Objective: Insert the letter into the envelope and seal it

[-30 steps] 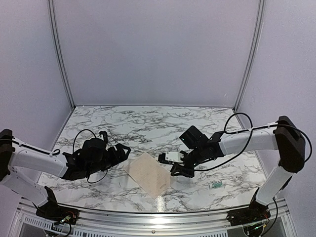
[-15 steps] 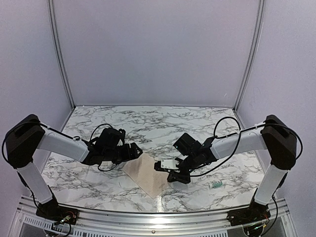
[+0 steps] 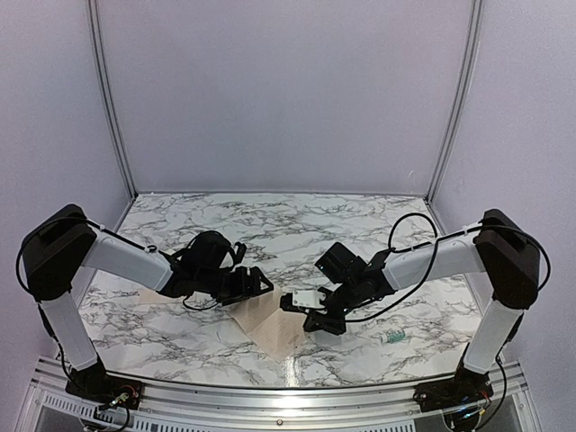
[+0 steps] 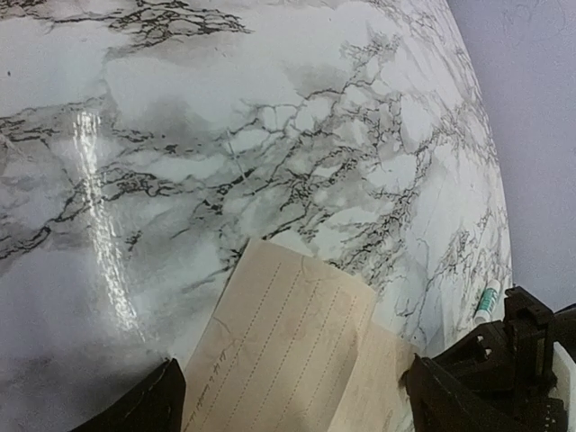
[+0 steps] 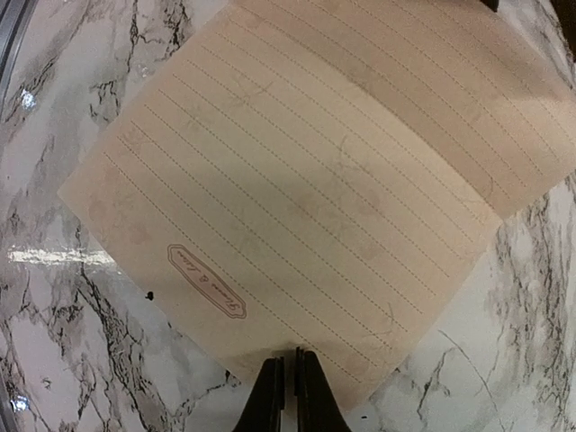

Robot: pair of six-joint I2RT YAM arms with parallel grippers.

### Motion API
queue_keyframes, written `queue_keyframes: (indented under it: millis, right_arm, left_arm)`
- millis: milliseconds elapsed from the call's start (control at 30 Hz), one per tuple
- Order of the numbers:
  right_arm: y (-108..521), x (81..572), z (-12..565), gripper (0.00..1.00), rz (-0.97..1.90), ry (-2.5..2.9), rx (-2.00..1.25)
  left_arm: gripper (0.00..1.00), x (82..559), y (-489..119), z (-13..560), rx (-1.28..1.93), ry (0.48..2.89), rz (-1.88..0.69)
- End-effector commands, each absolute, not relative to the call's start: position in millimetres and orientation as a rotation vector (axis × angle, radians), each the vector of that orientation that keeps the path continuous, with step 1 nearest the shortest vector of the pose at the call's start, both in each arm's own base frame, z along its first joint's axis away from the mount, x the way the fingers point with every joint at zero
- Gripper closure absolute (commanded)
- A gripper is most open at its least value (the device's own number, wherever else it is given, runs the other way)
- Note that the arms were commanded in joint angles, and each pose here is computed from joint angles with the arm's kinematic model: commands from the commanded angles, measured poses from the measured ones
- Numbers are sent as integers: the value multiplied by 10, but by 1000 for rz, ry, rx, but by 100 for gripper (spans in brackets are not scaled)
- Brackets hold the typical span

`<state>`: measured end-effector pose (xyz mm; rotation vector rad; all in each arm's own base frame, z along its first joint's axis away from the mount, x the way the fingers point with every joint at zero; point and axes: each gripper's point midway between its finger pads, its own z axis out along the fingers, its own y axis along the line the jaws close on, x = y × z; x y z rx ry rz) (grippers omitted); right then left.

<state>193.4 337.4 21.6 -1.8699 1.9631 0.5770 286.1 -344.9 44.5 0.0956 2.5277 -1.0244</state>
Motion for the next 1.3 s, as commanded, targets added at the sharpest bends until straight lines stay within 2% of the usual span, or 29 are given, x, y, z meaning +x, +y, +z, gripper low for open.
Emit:
queue_keyframes:
  millis: [0,200,367,433,633,767,933,1033,1100,1267]
  right_arm:
    - [3284,1872,10,95,556,2041,-1904]
    - [3299,1873,44,94,567,2037,-1893]
    - [3334,1877,140,93,621,2036,-1861]
    - [3353,1903,210,89,662,2030,-1835]
    - [3392,1989,336,68,726,2005,-1801]
    - [3416,1962,392,61,808,1981,-1798]
    - [3391,1950,257,60,828,2035,-1783]
    - [3370,1951,185,60,831,2068,-1774]
    - [3361,1971,166,60,830,2083,-1761]
    - [3320,2036,234,60,830,2078,-1752]
  left_arm:
    - [12,2655,-3581,597,213,2554,-1162]
    - [11,2544,-3592,877,220,2514,-1260]
    - [12,2424,-3543,814,214,2547,-1277]
    - [14,2400,-3519,762,221,2552,-1251]
    - [15,2382,-3535,624,238,2569,-1199]
    - [15,2396,-3544,588,238,2567,-1188]
    - [14,2358,-3622,686,230,2531,-1293]
    - [10,2365,-3621,600,191,2547,-1275]
    - [2,2367,-3635,505,187,2564,-1242]
    - [1,2364,-3589,509,178,2550,-1207]
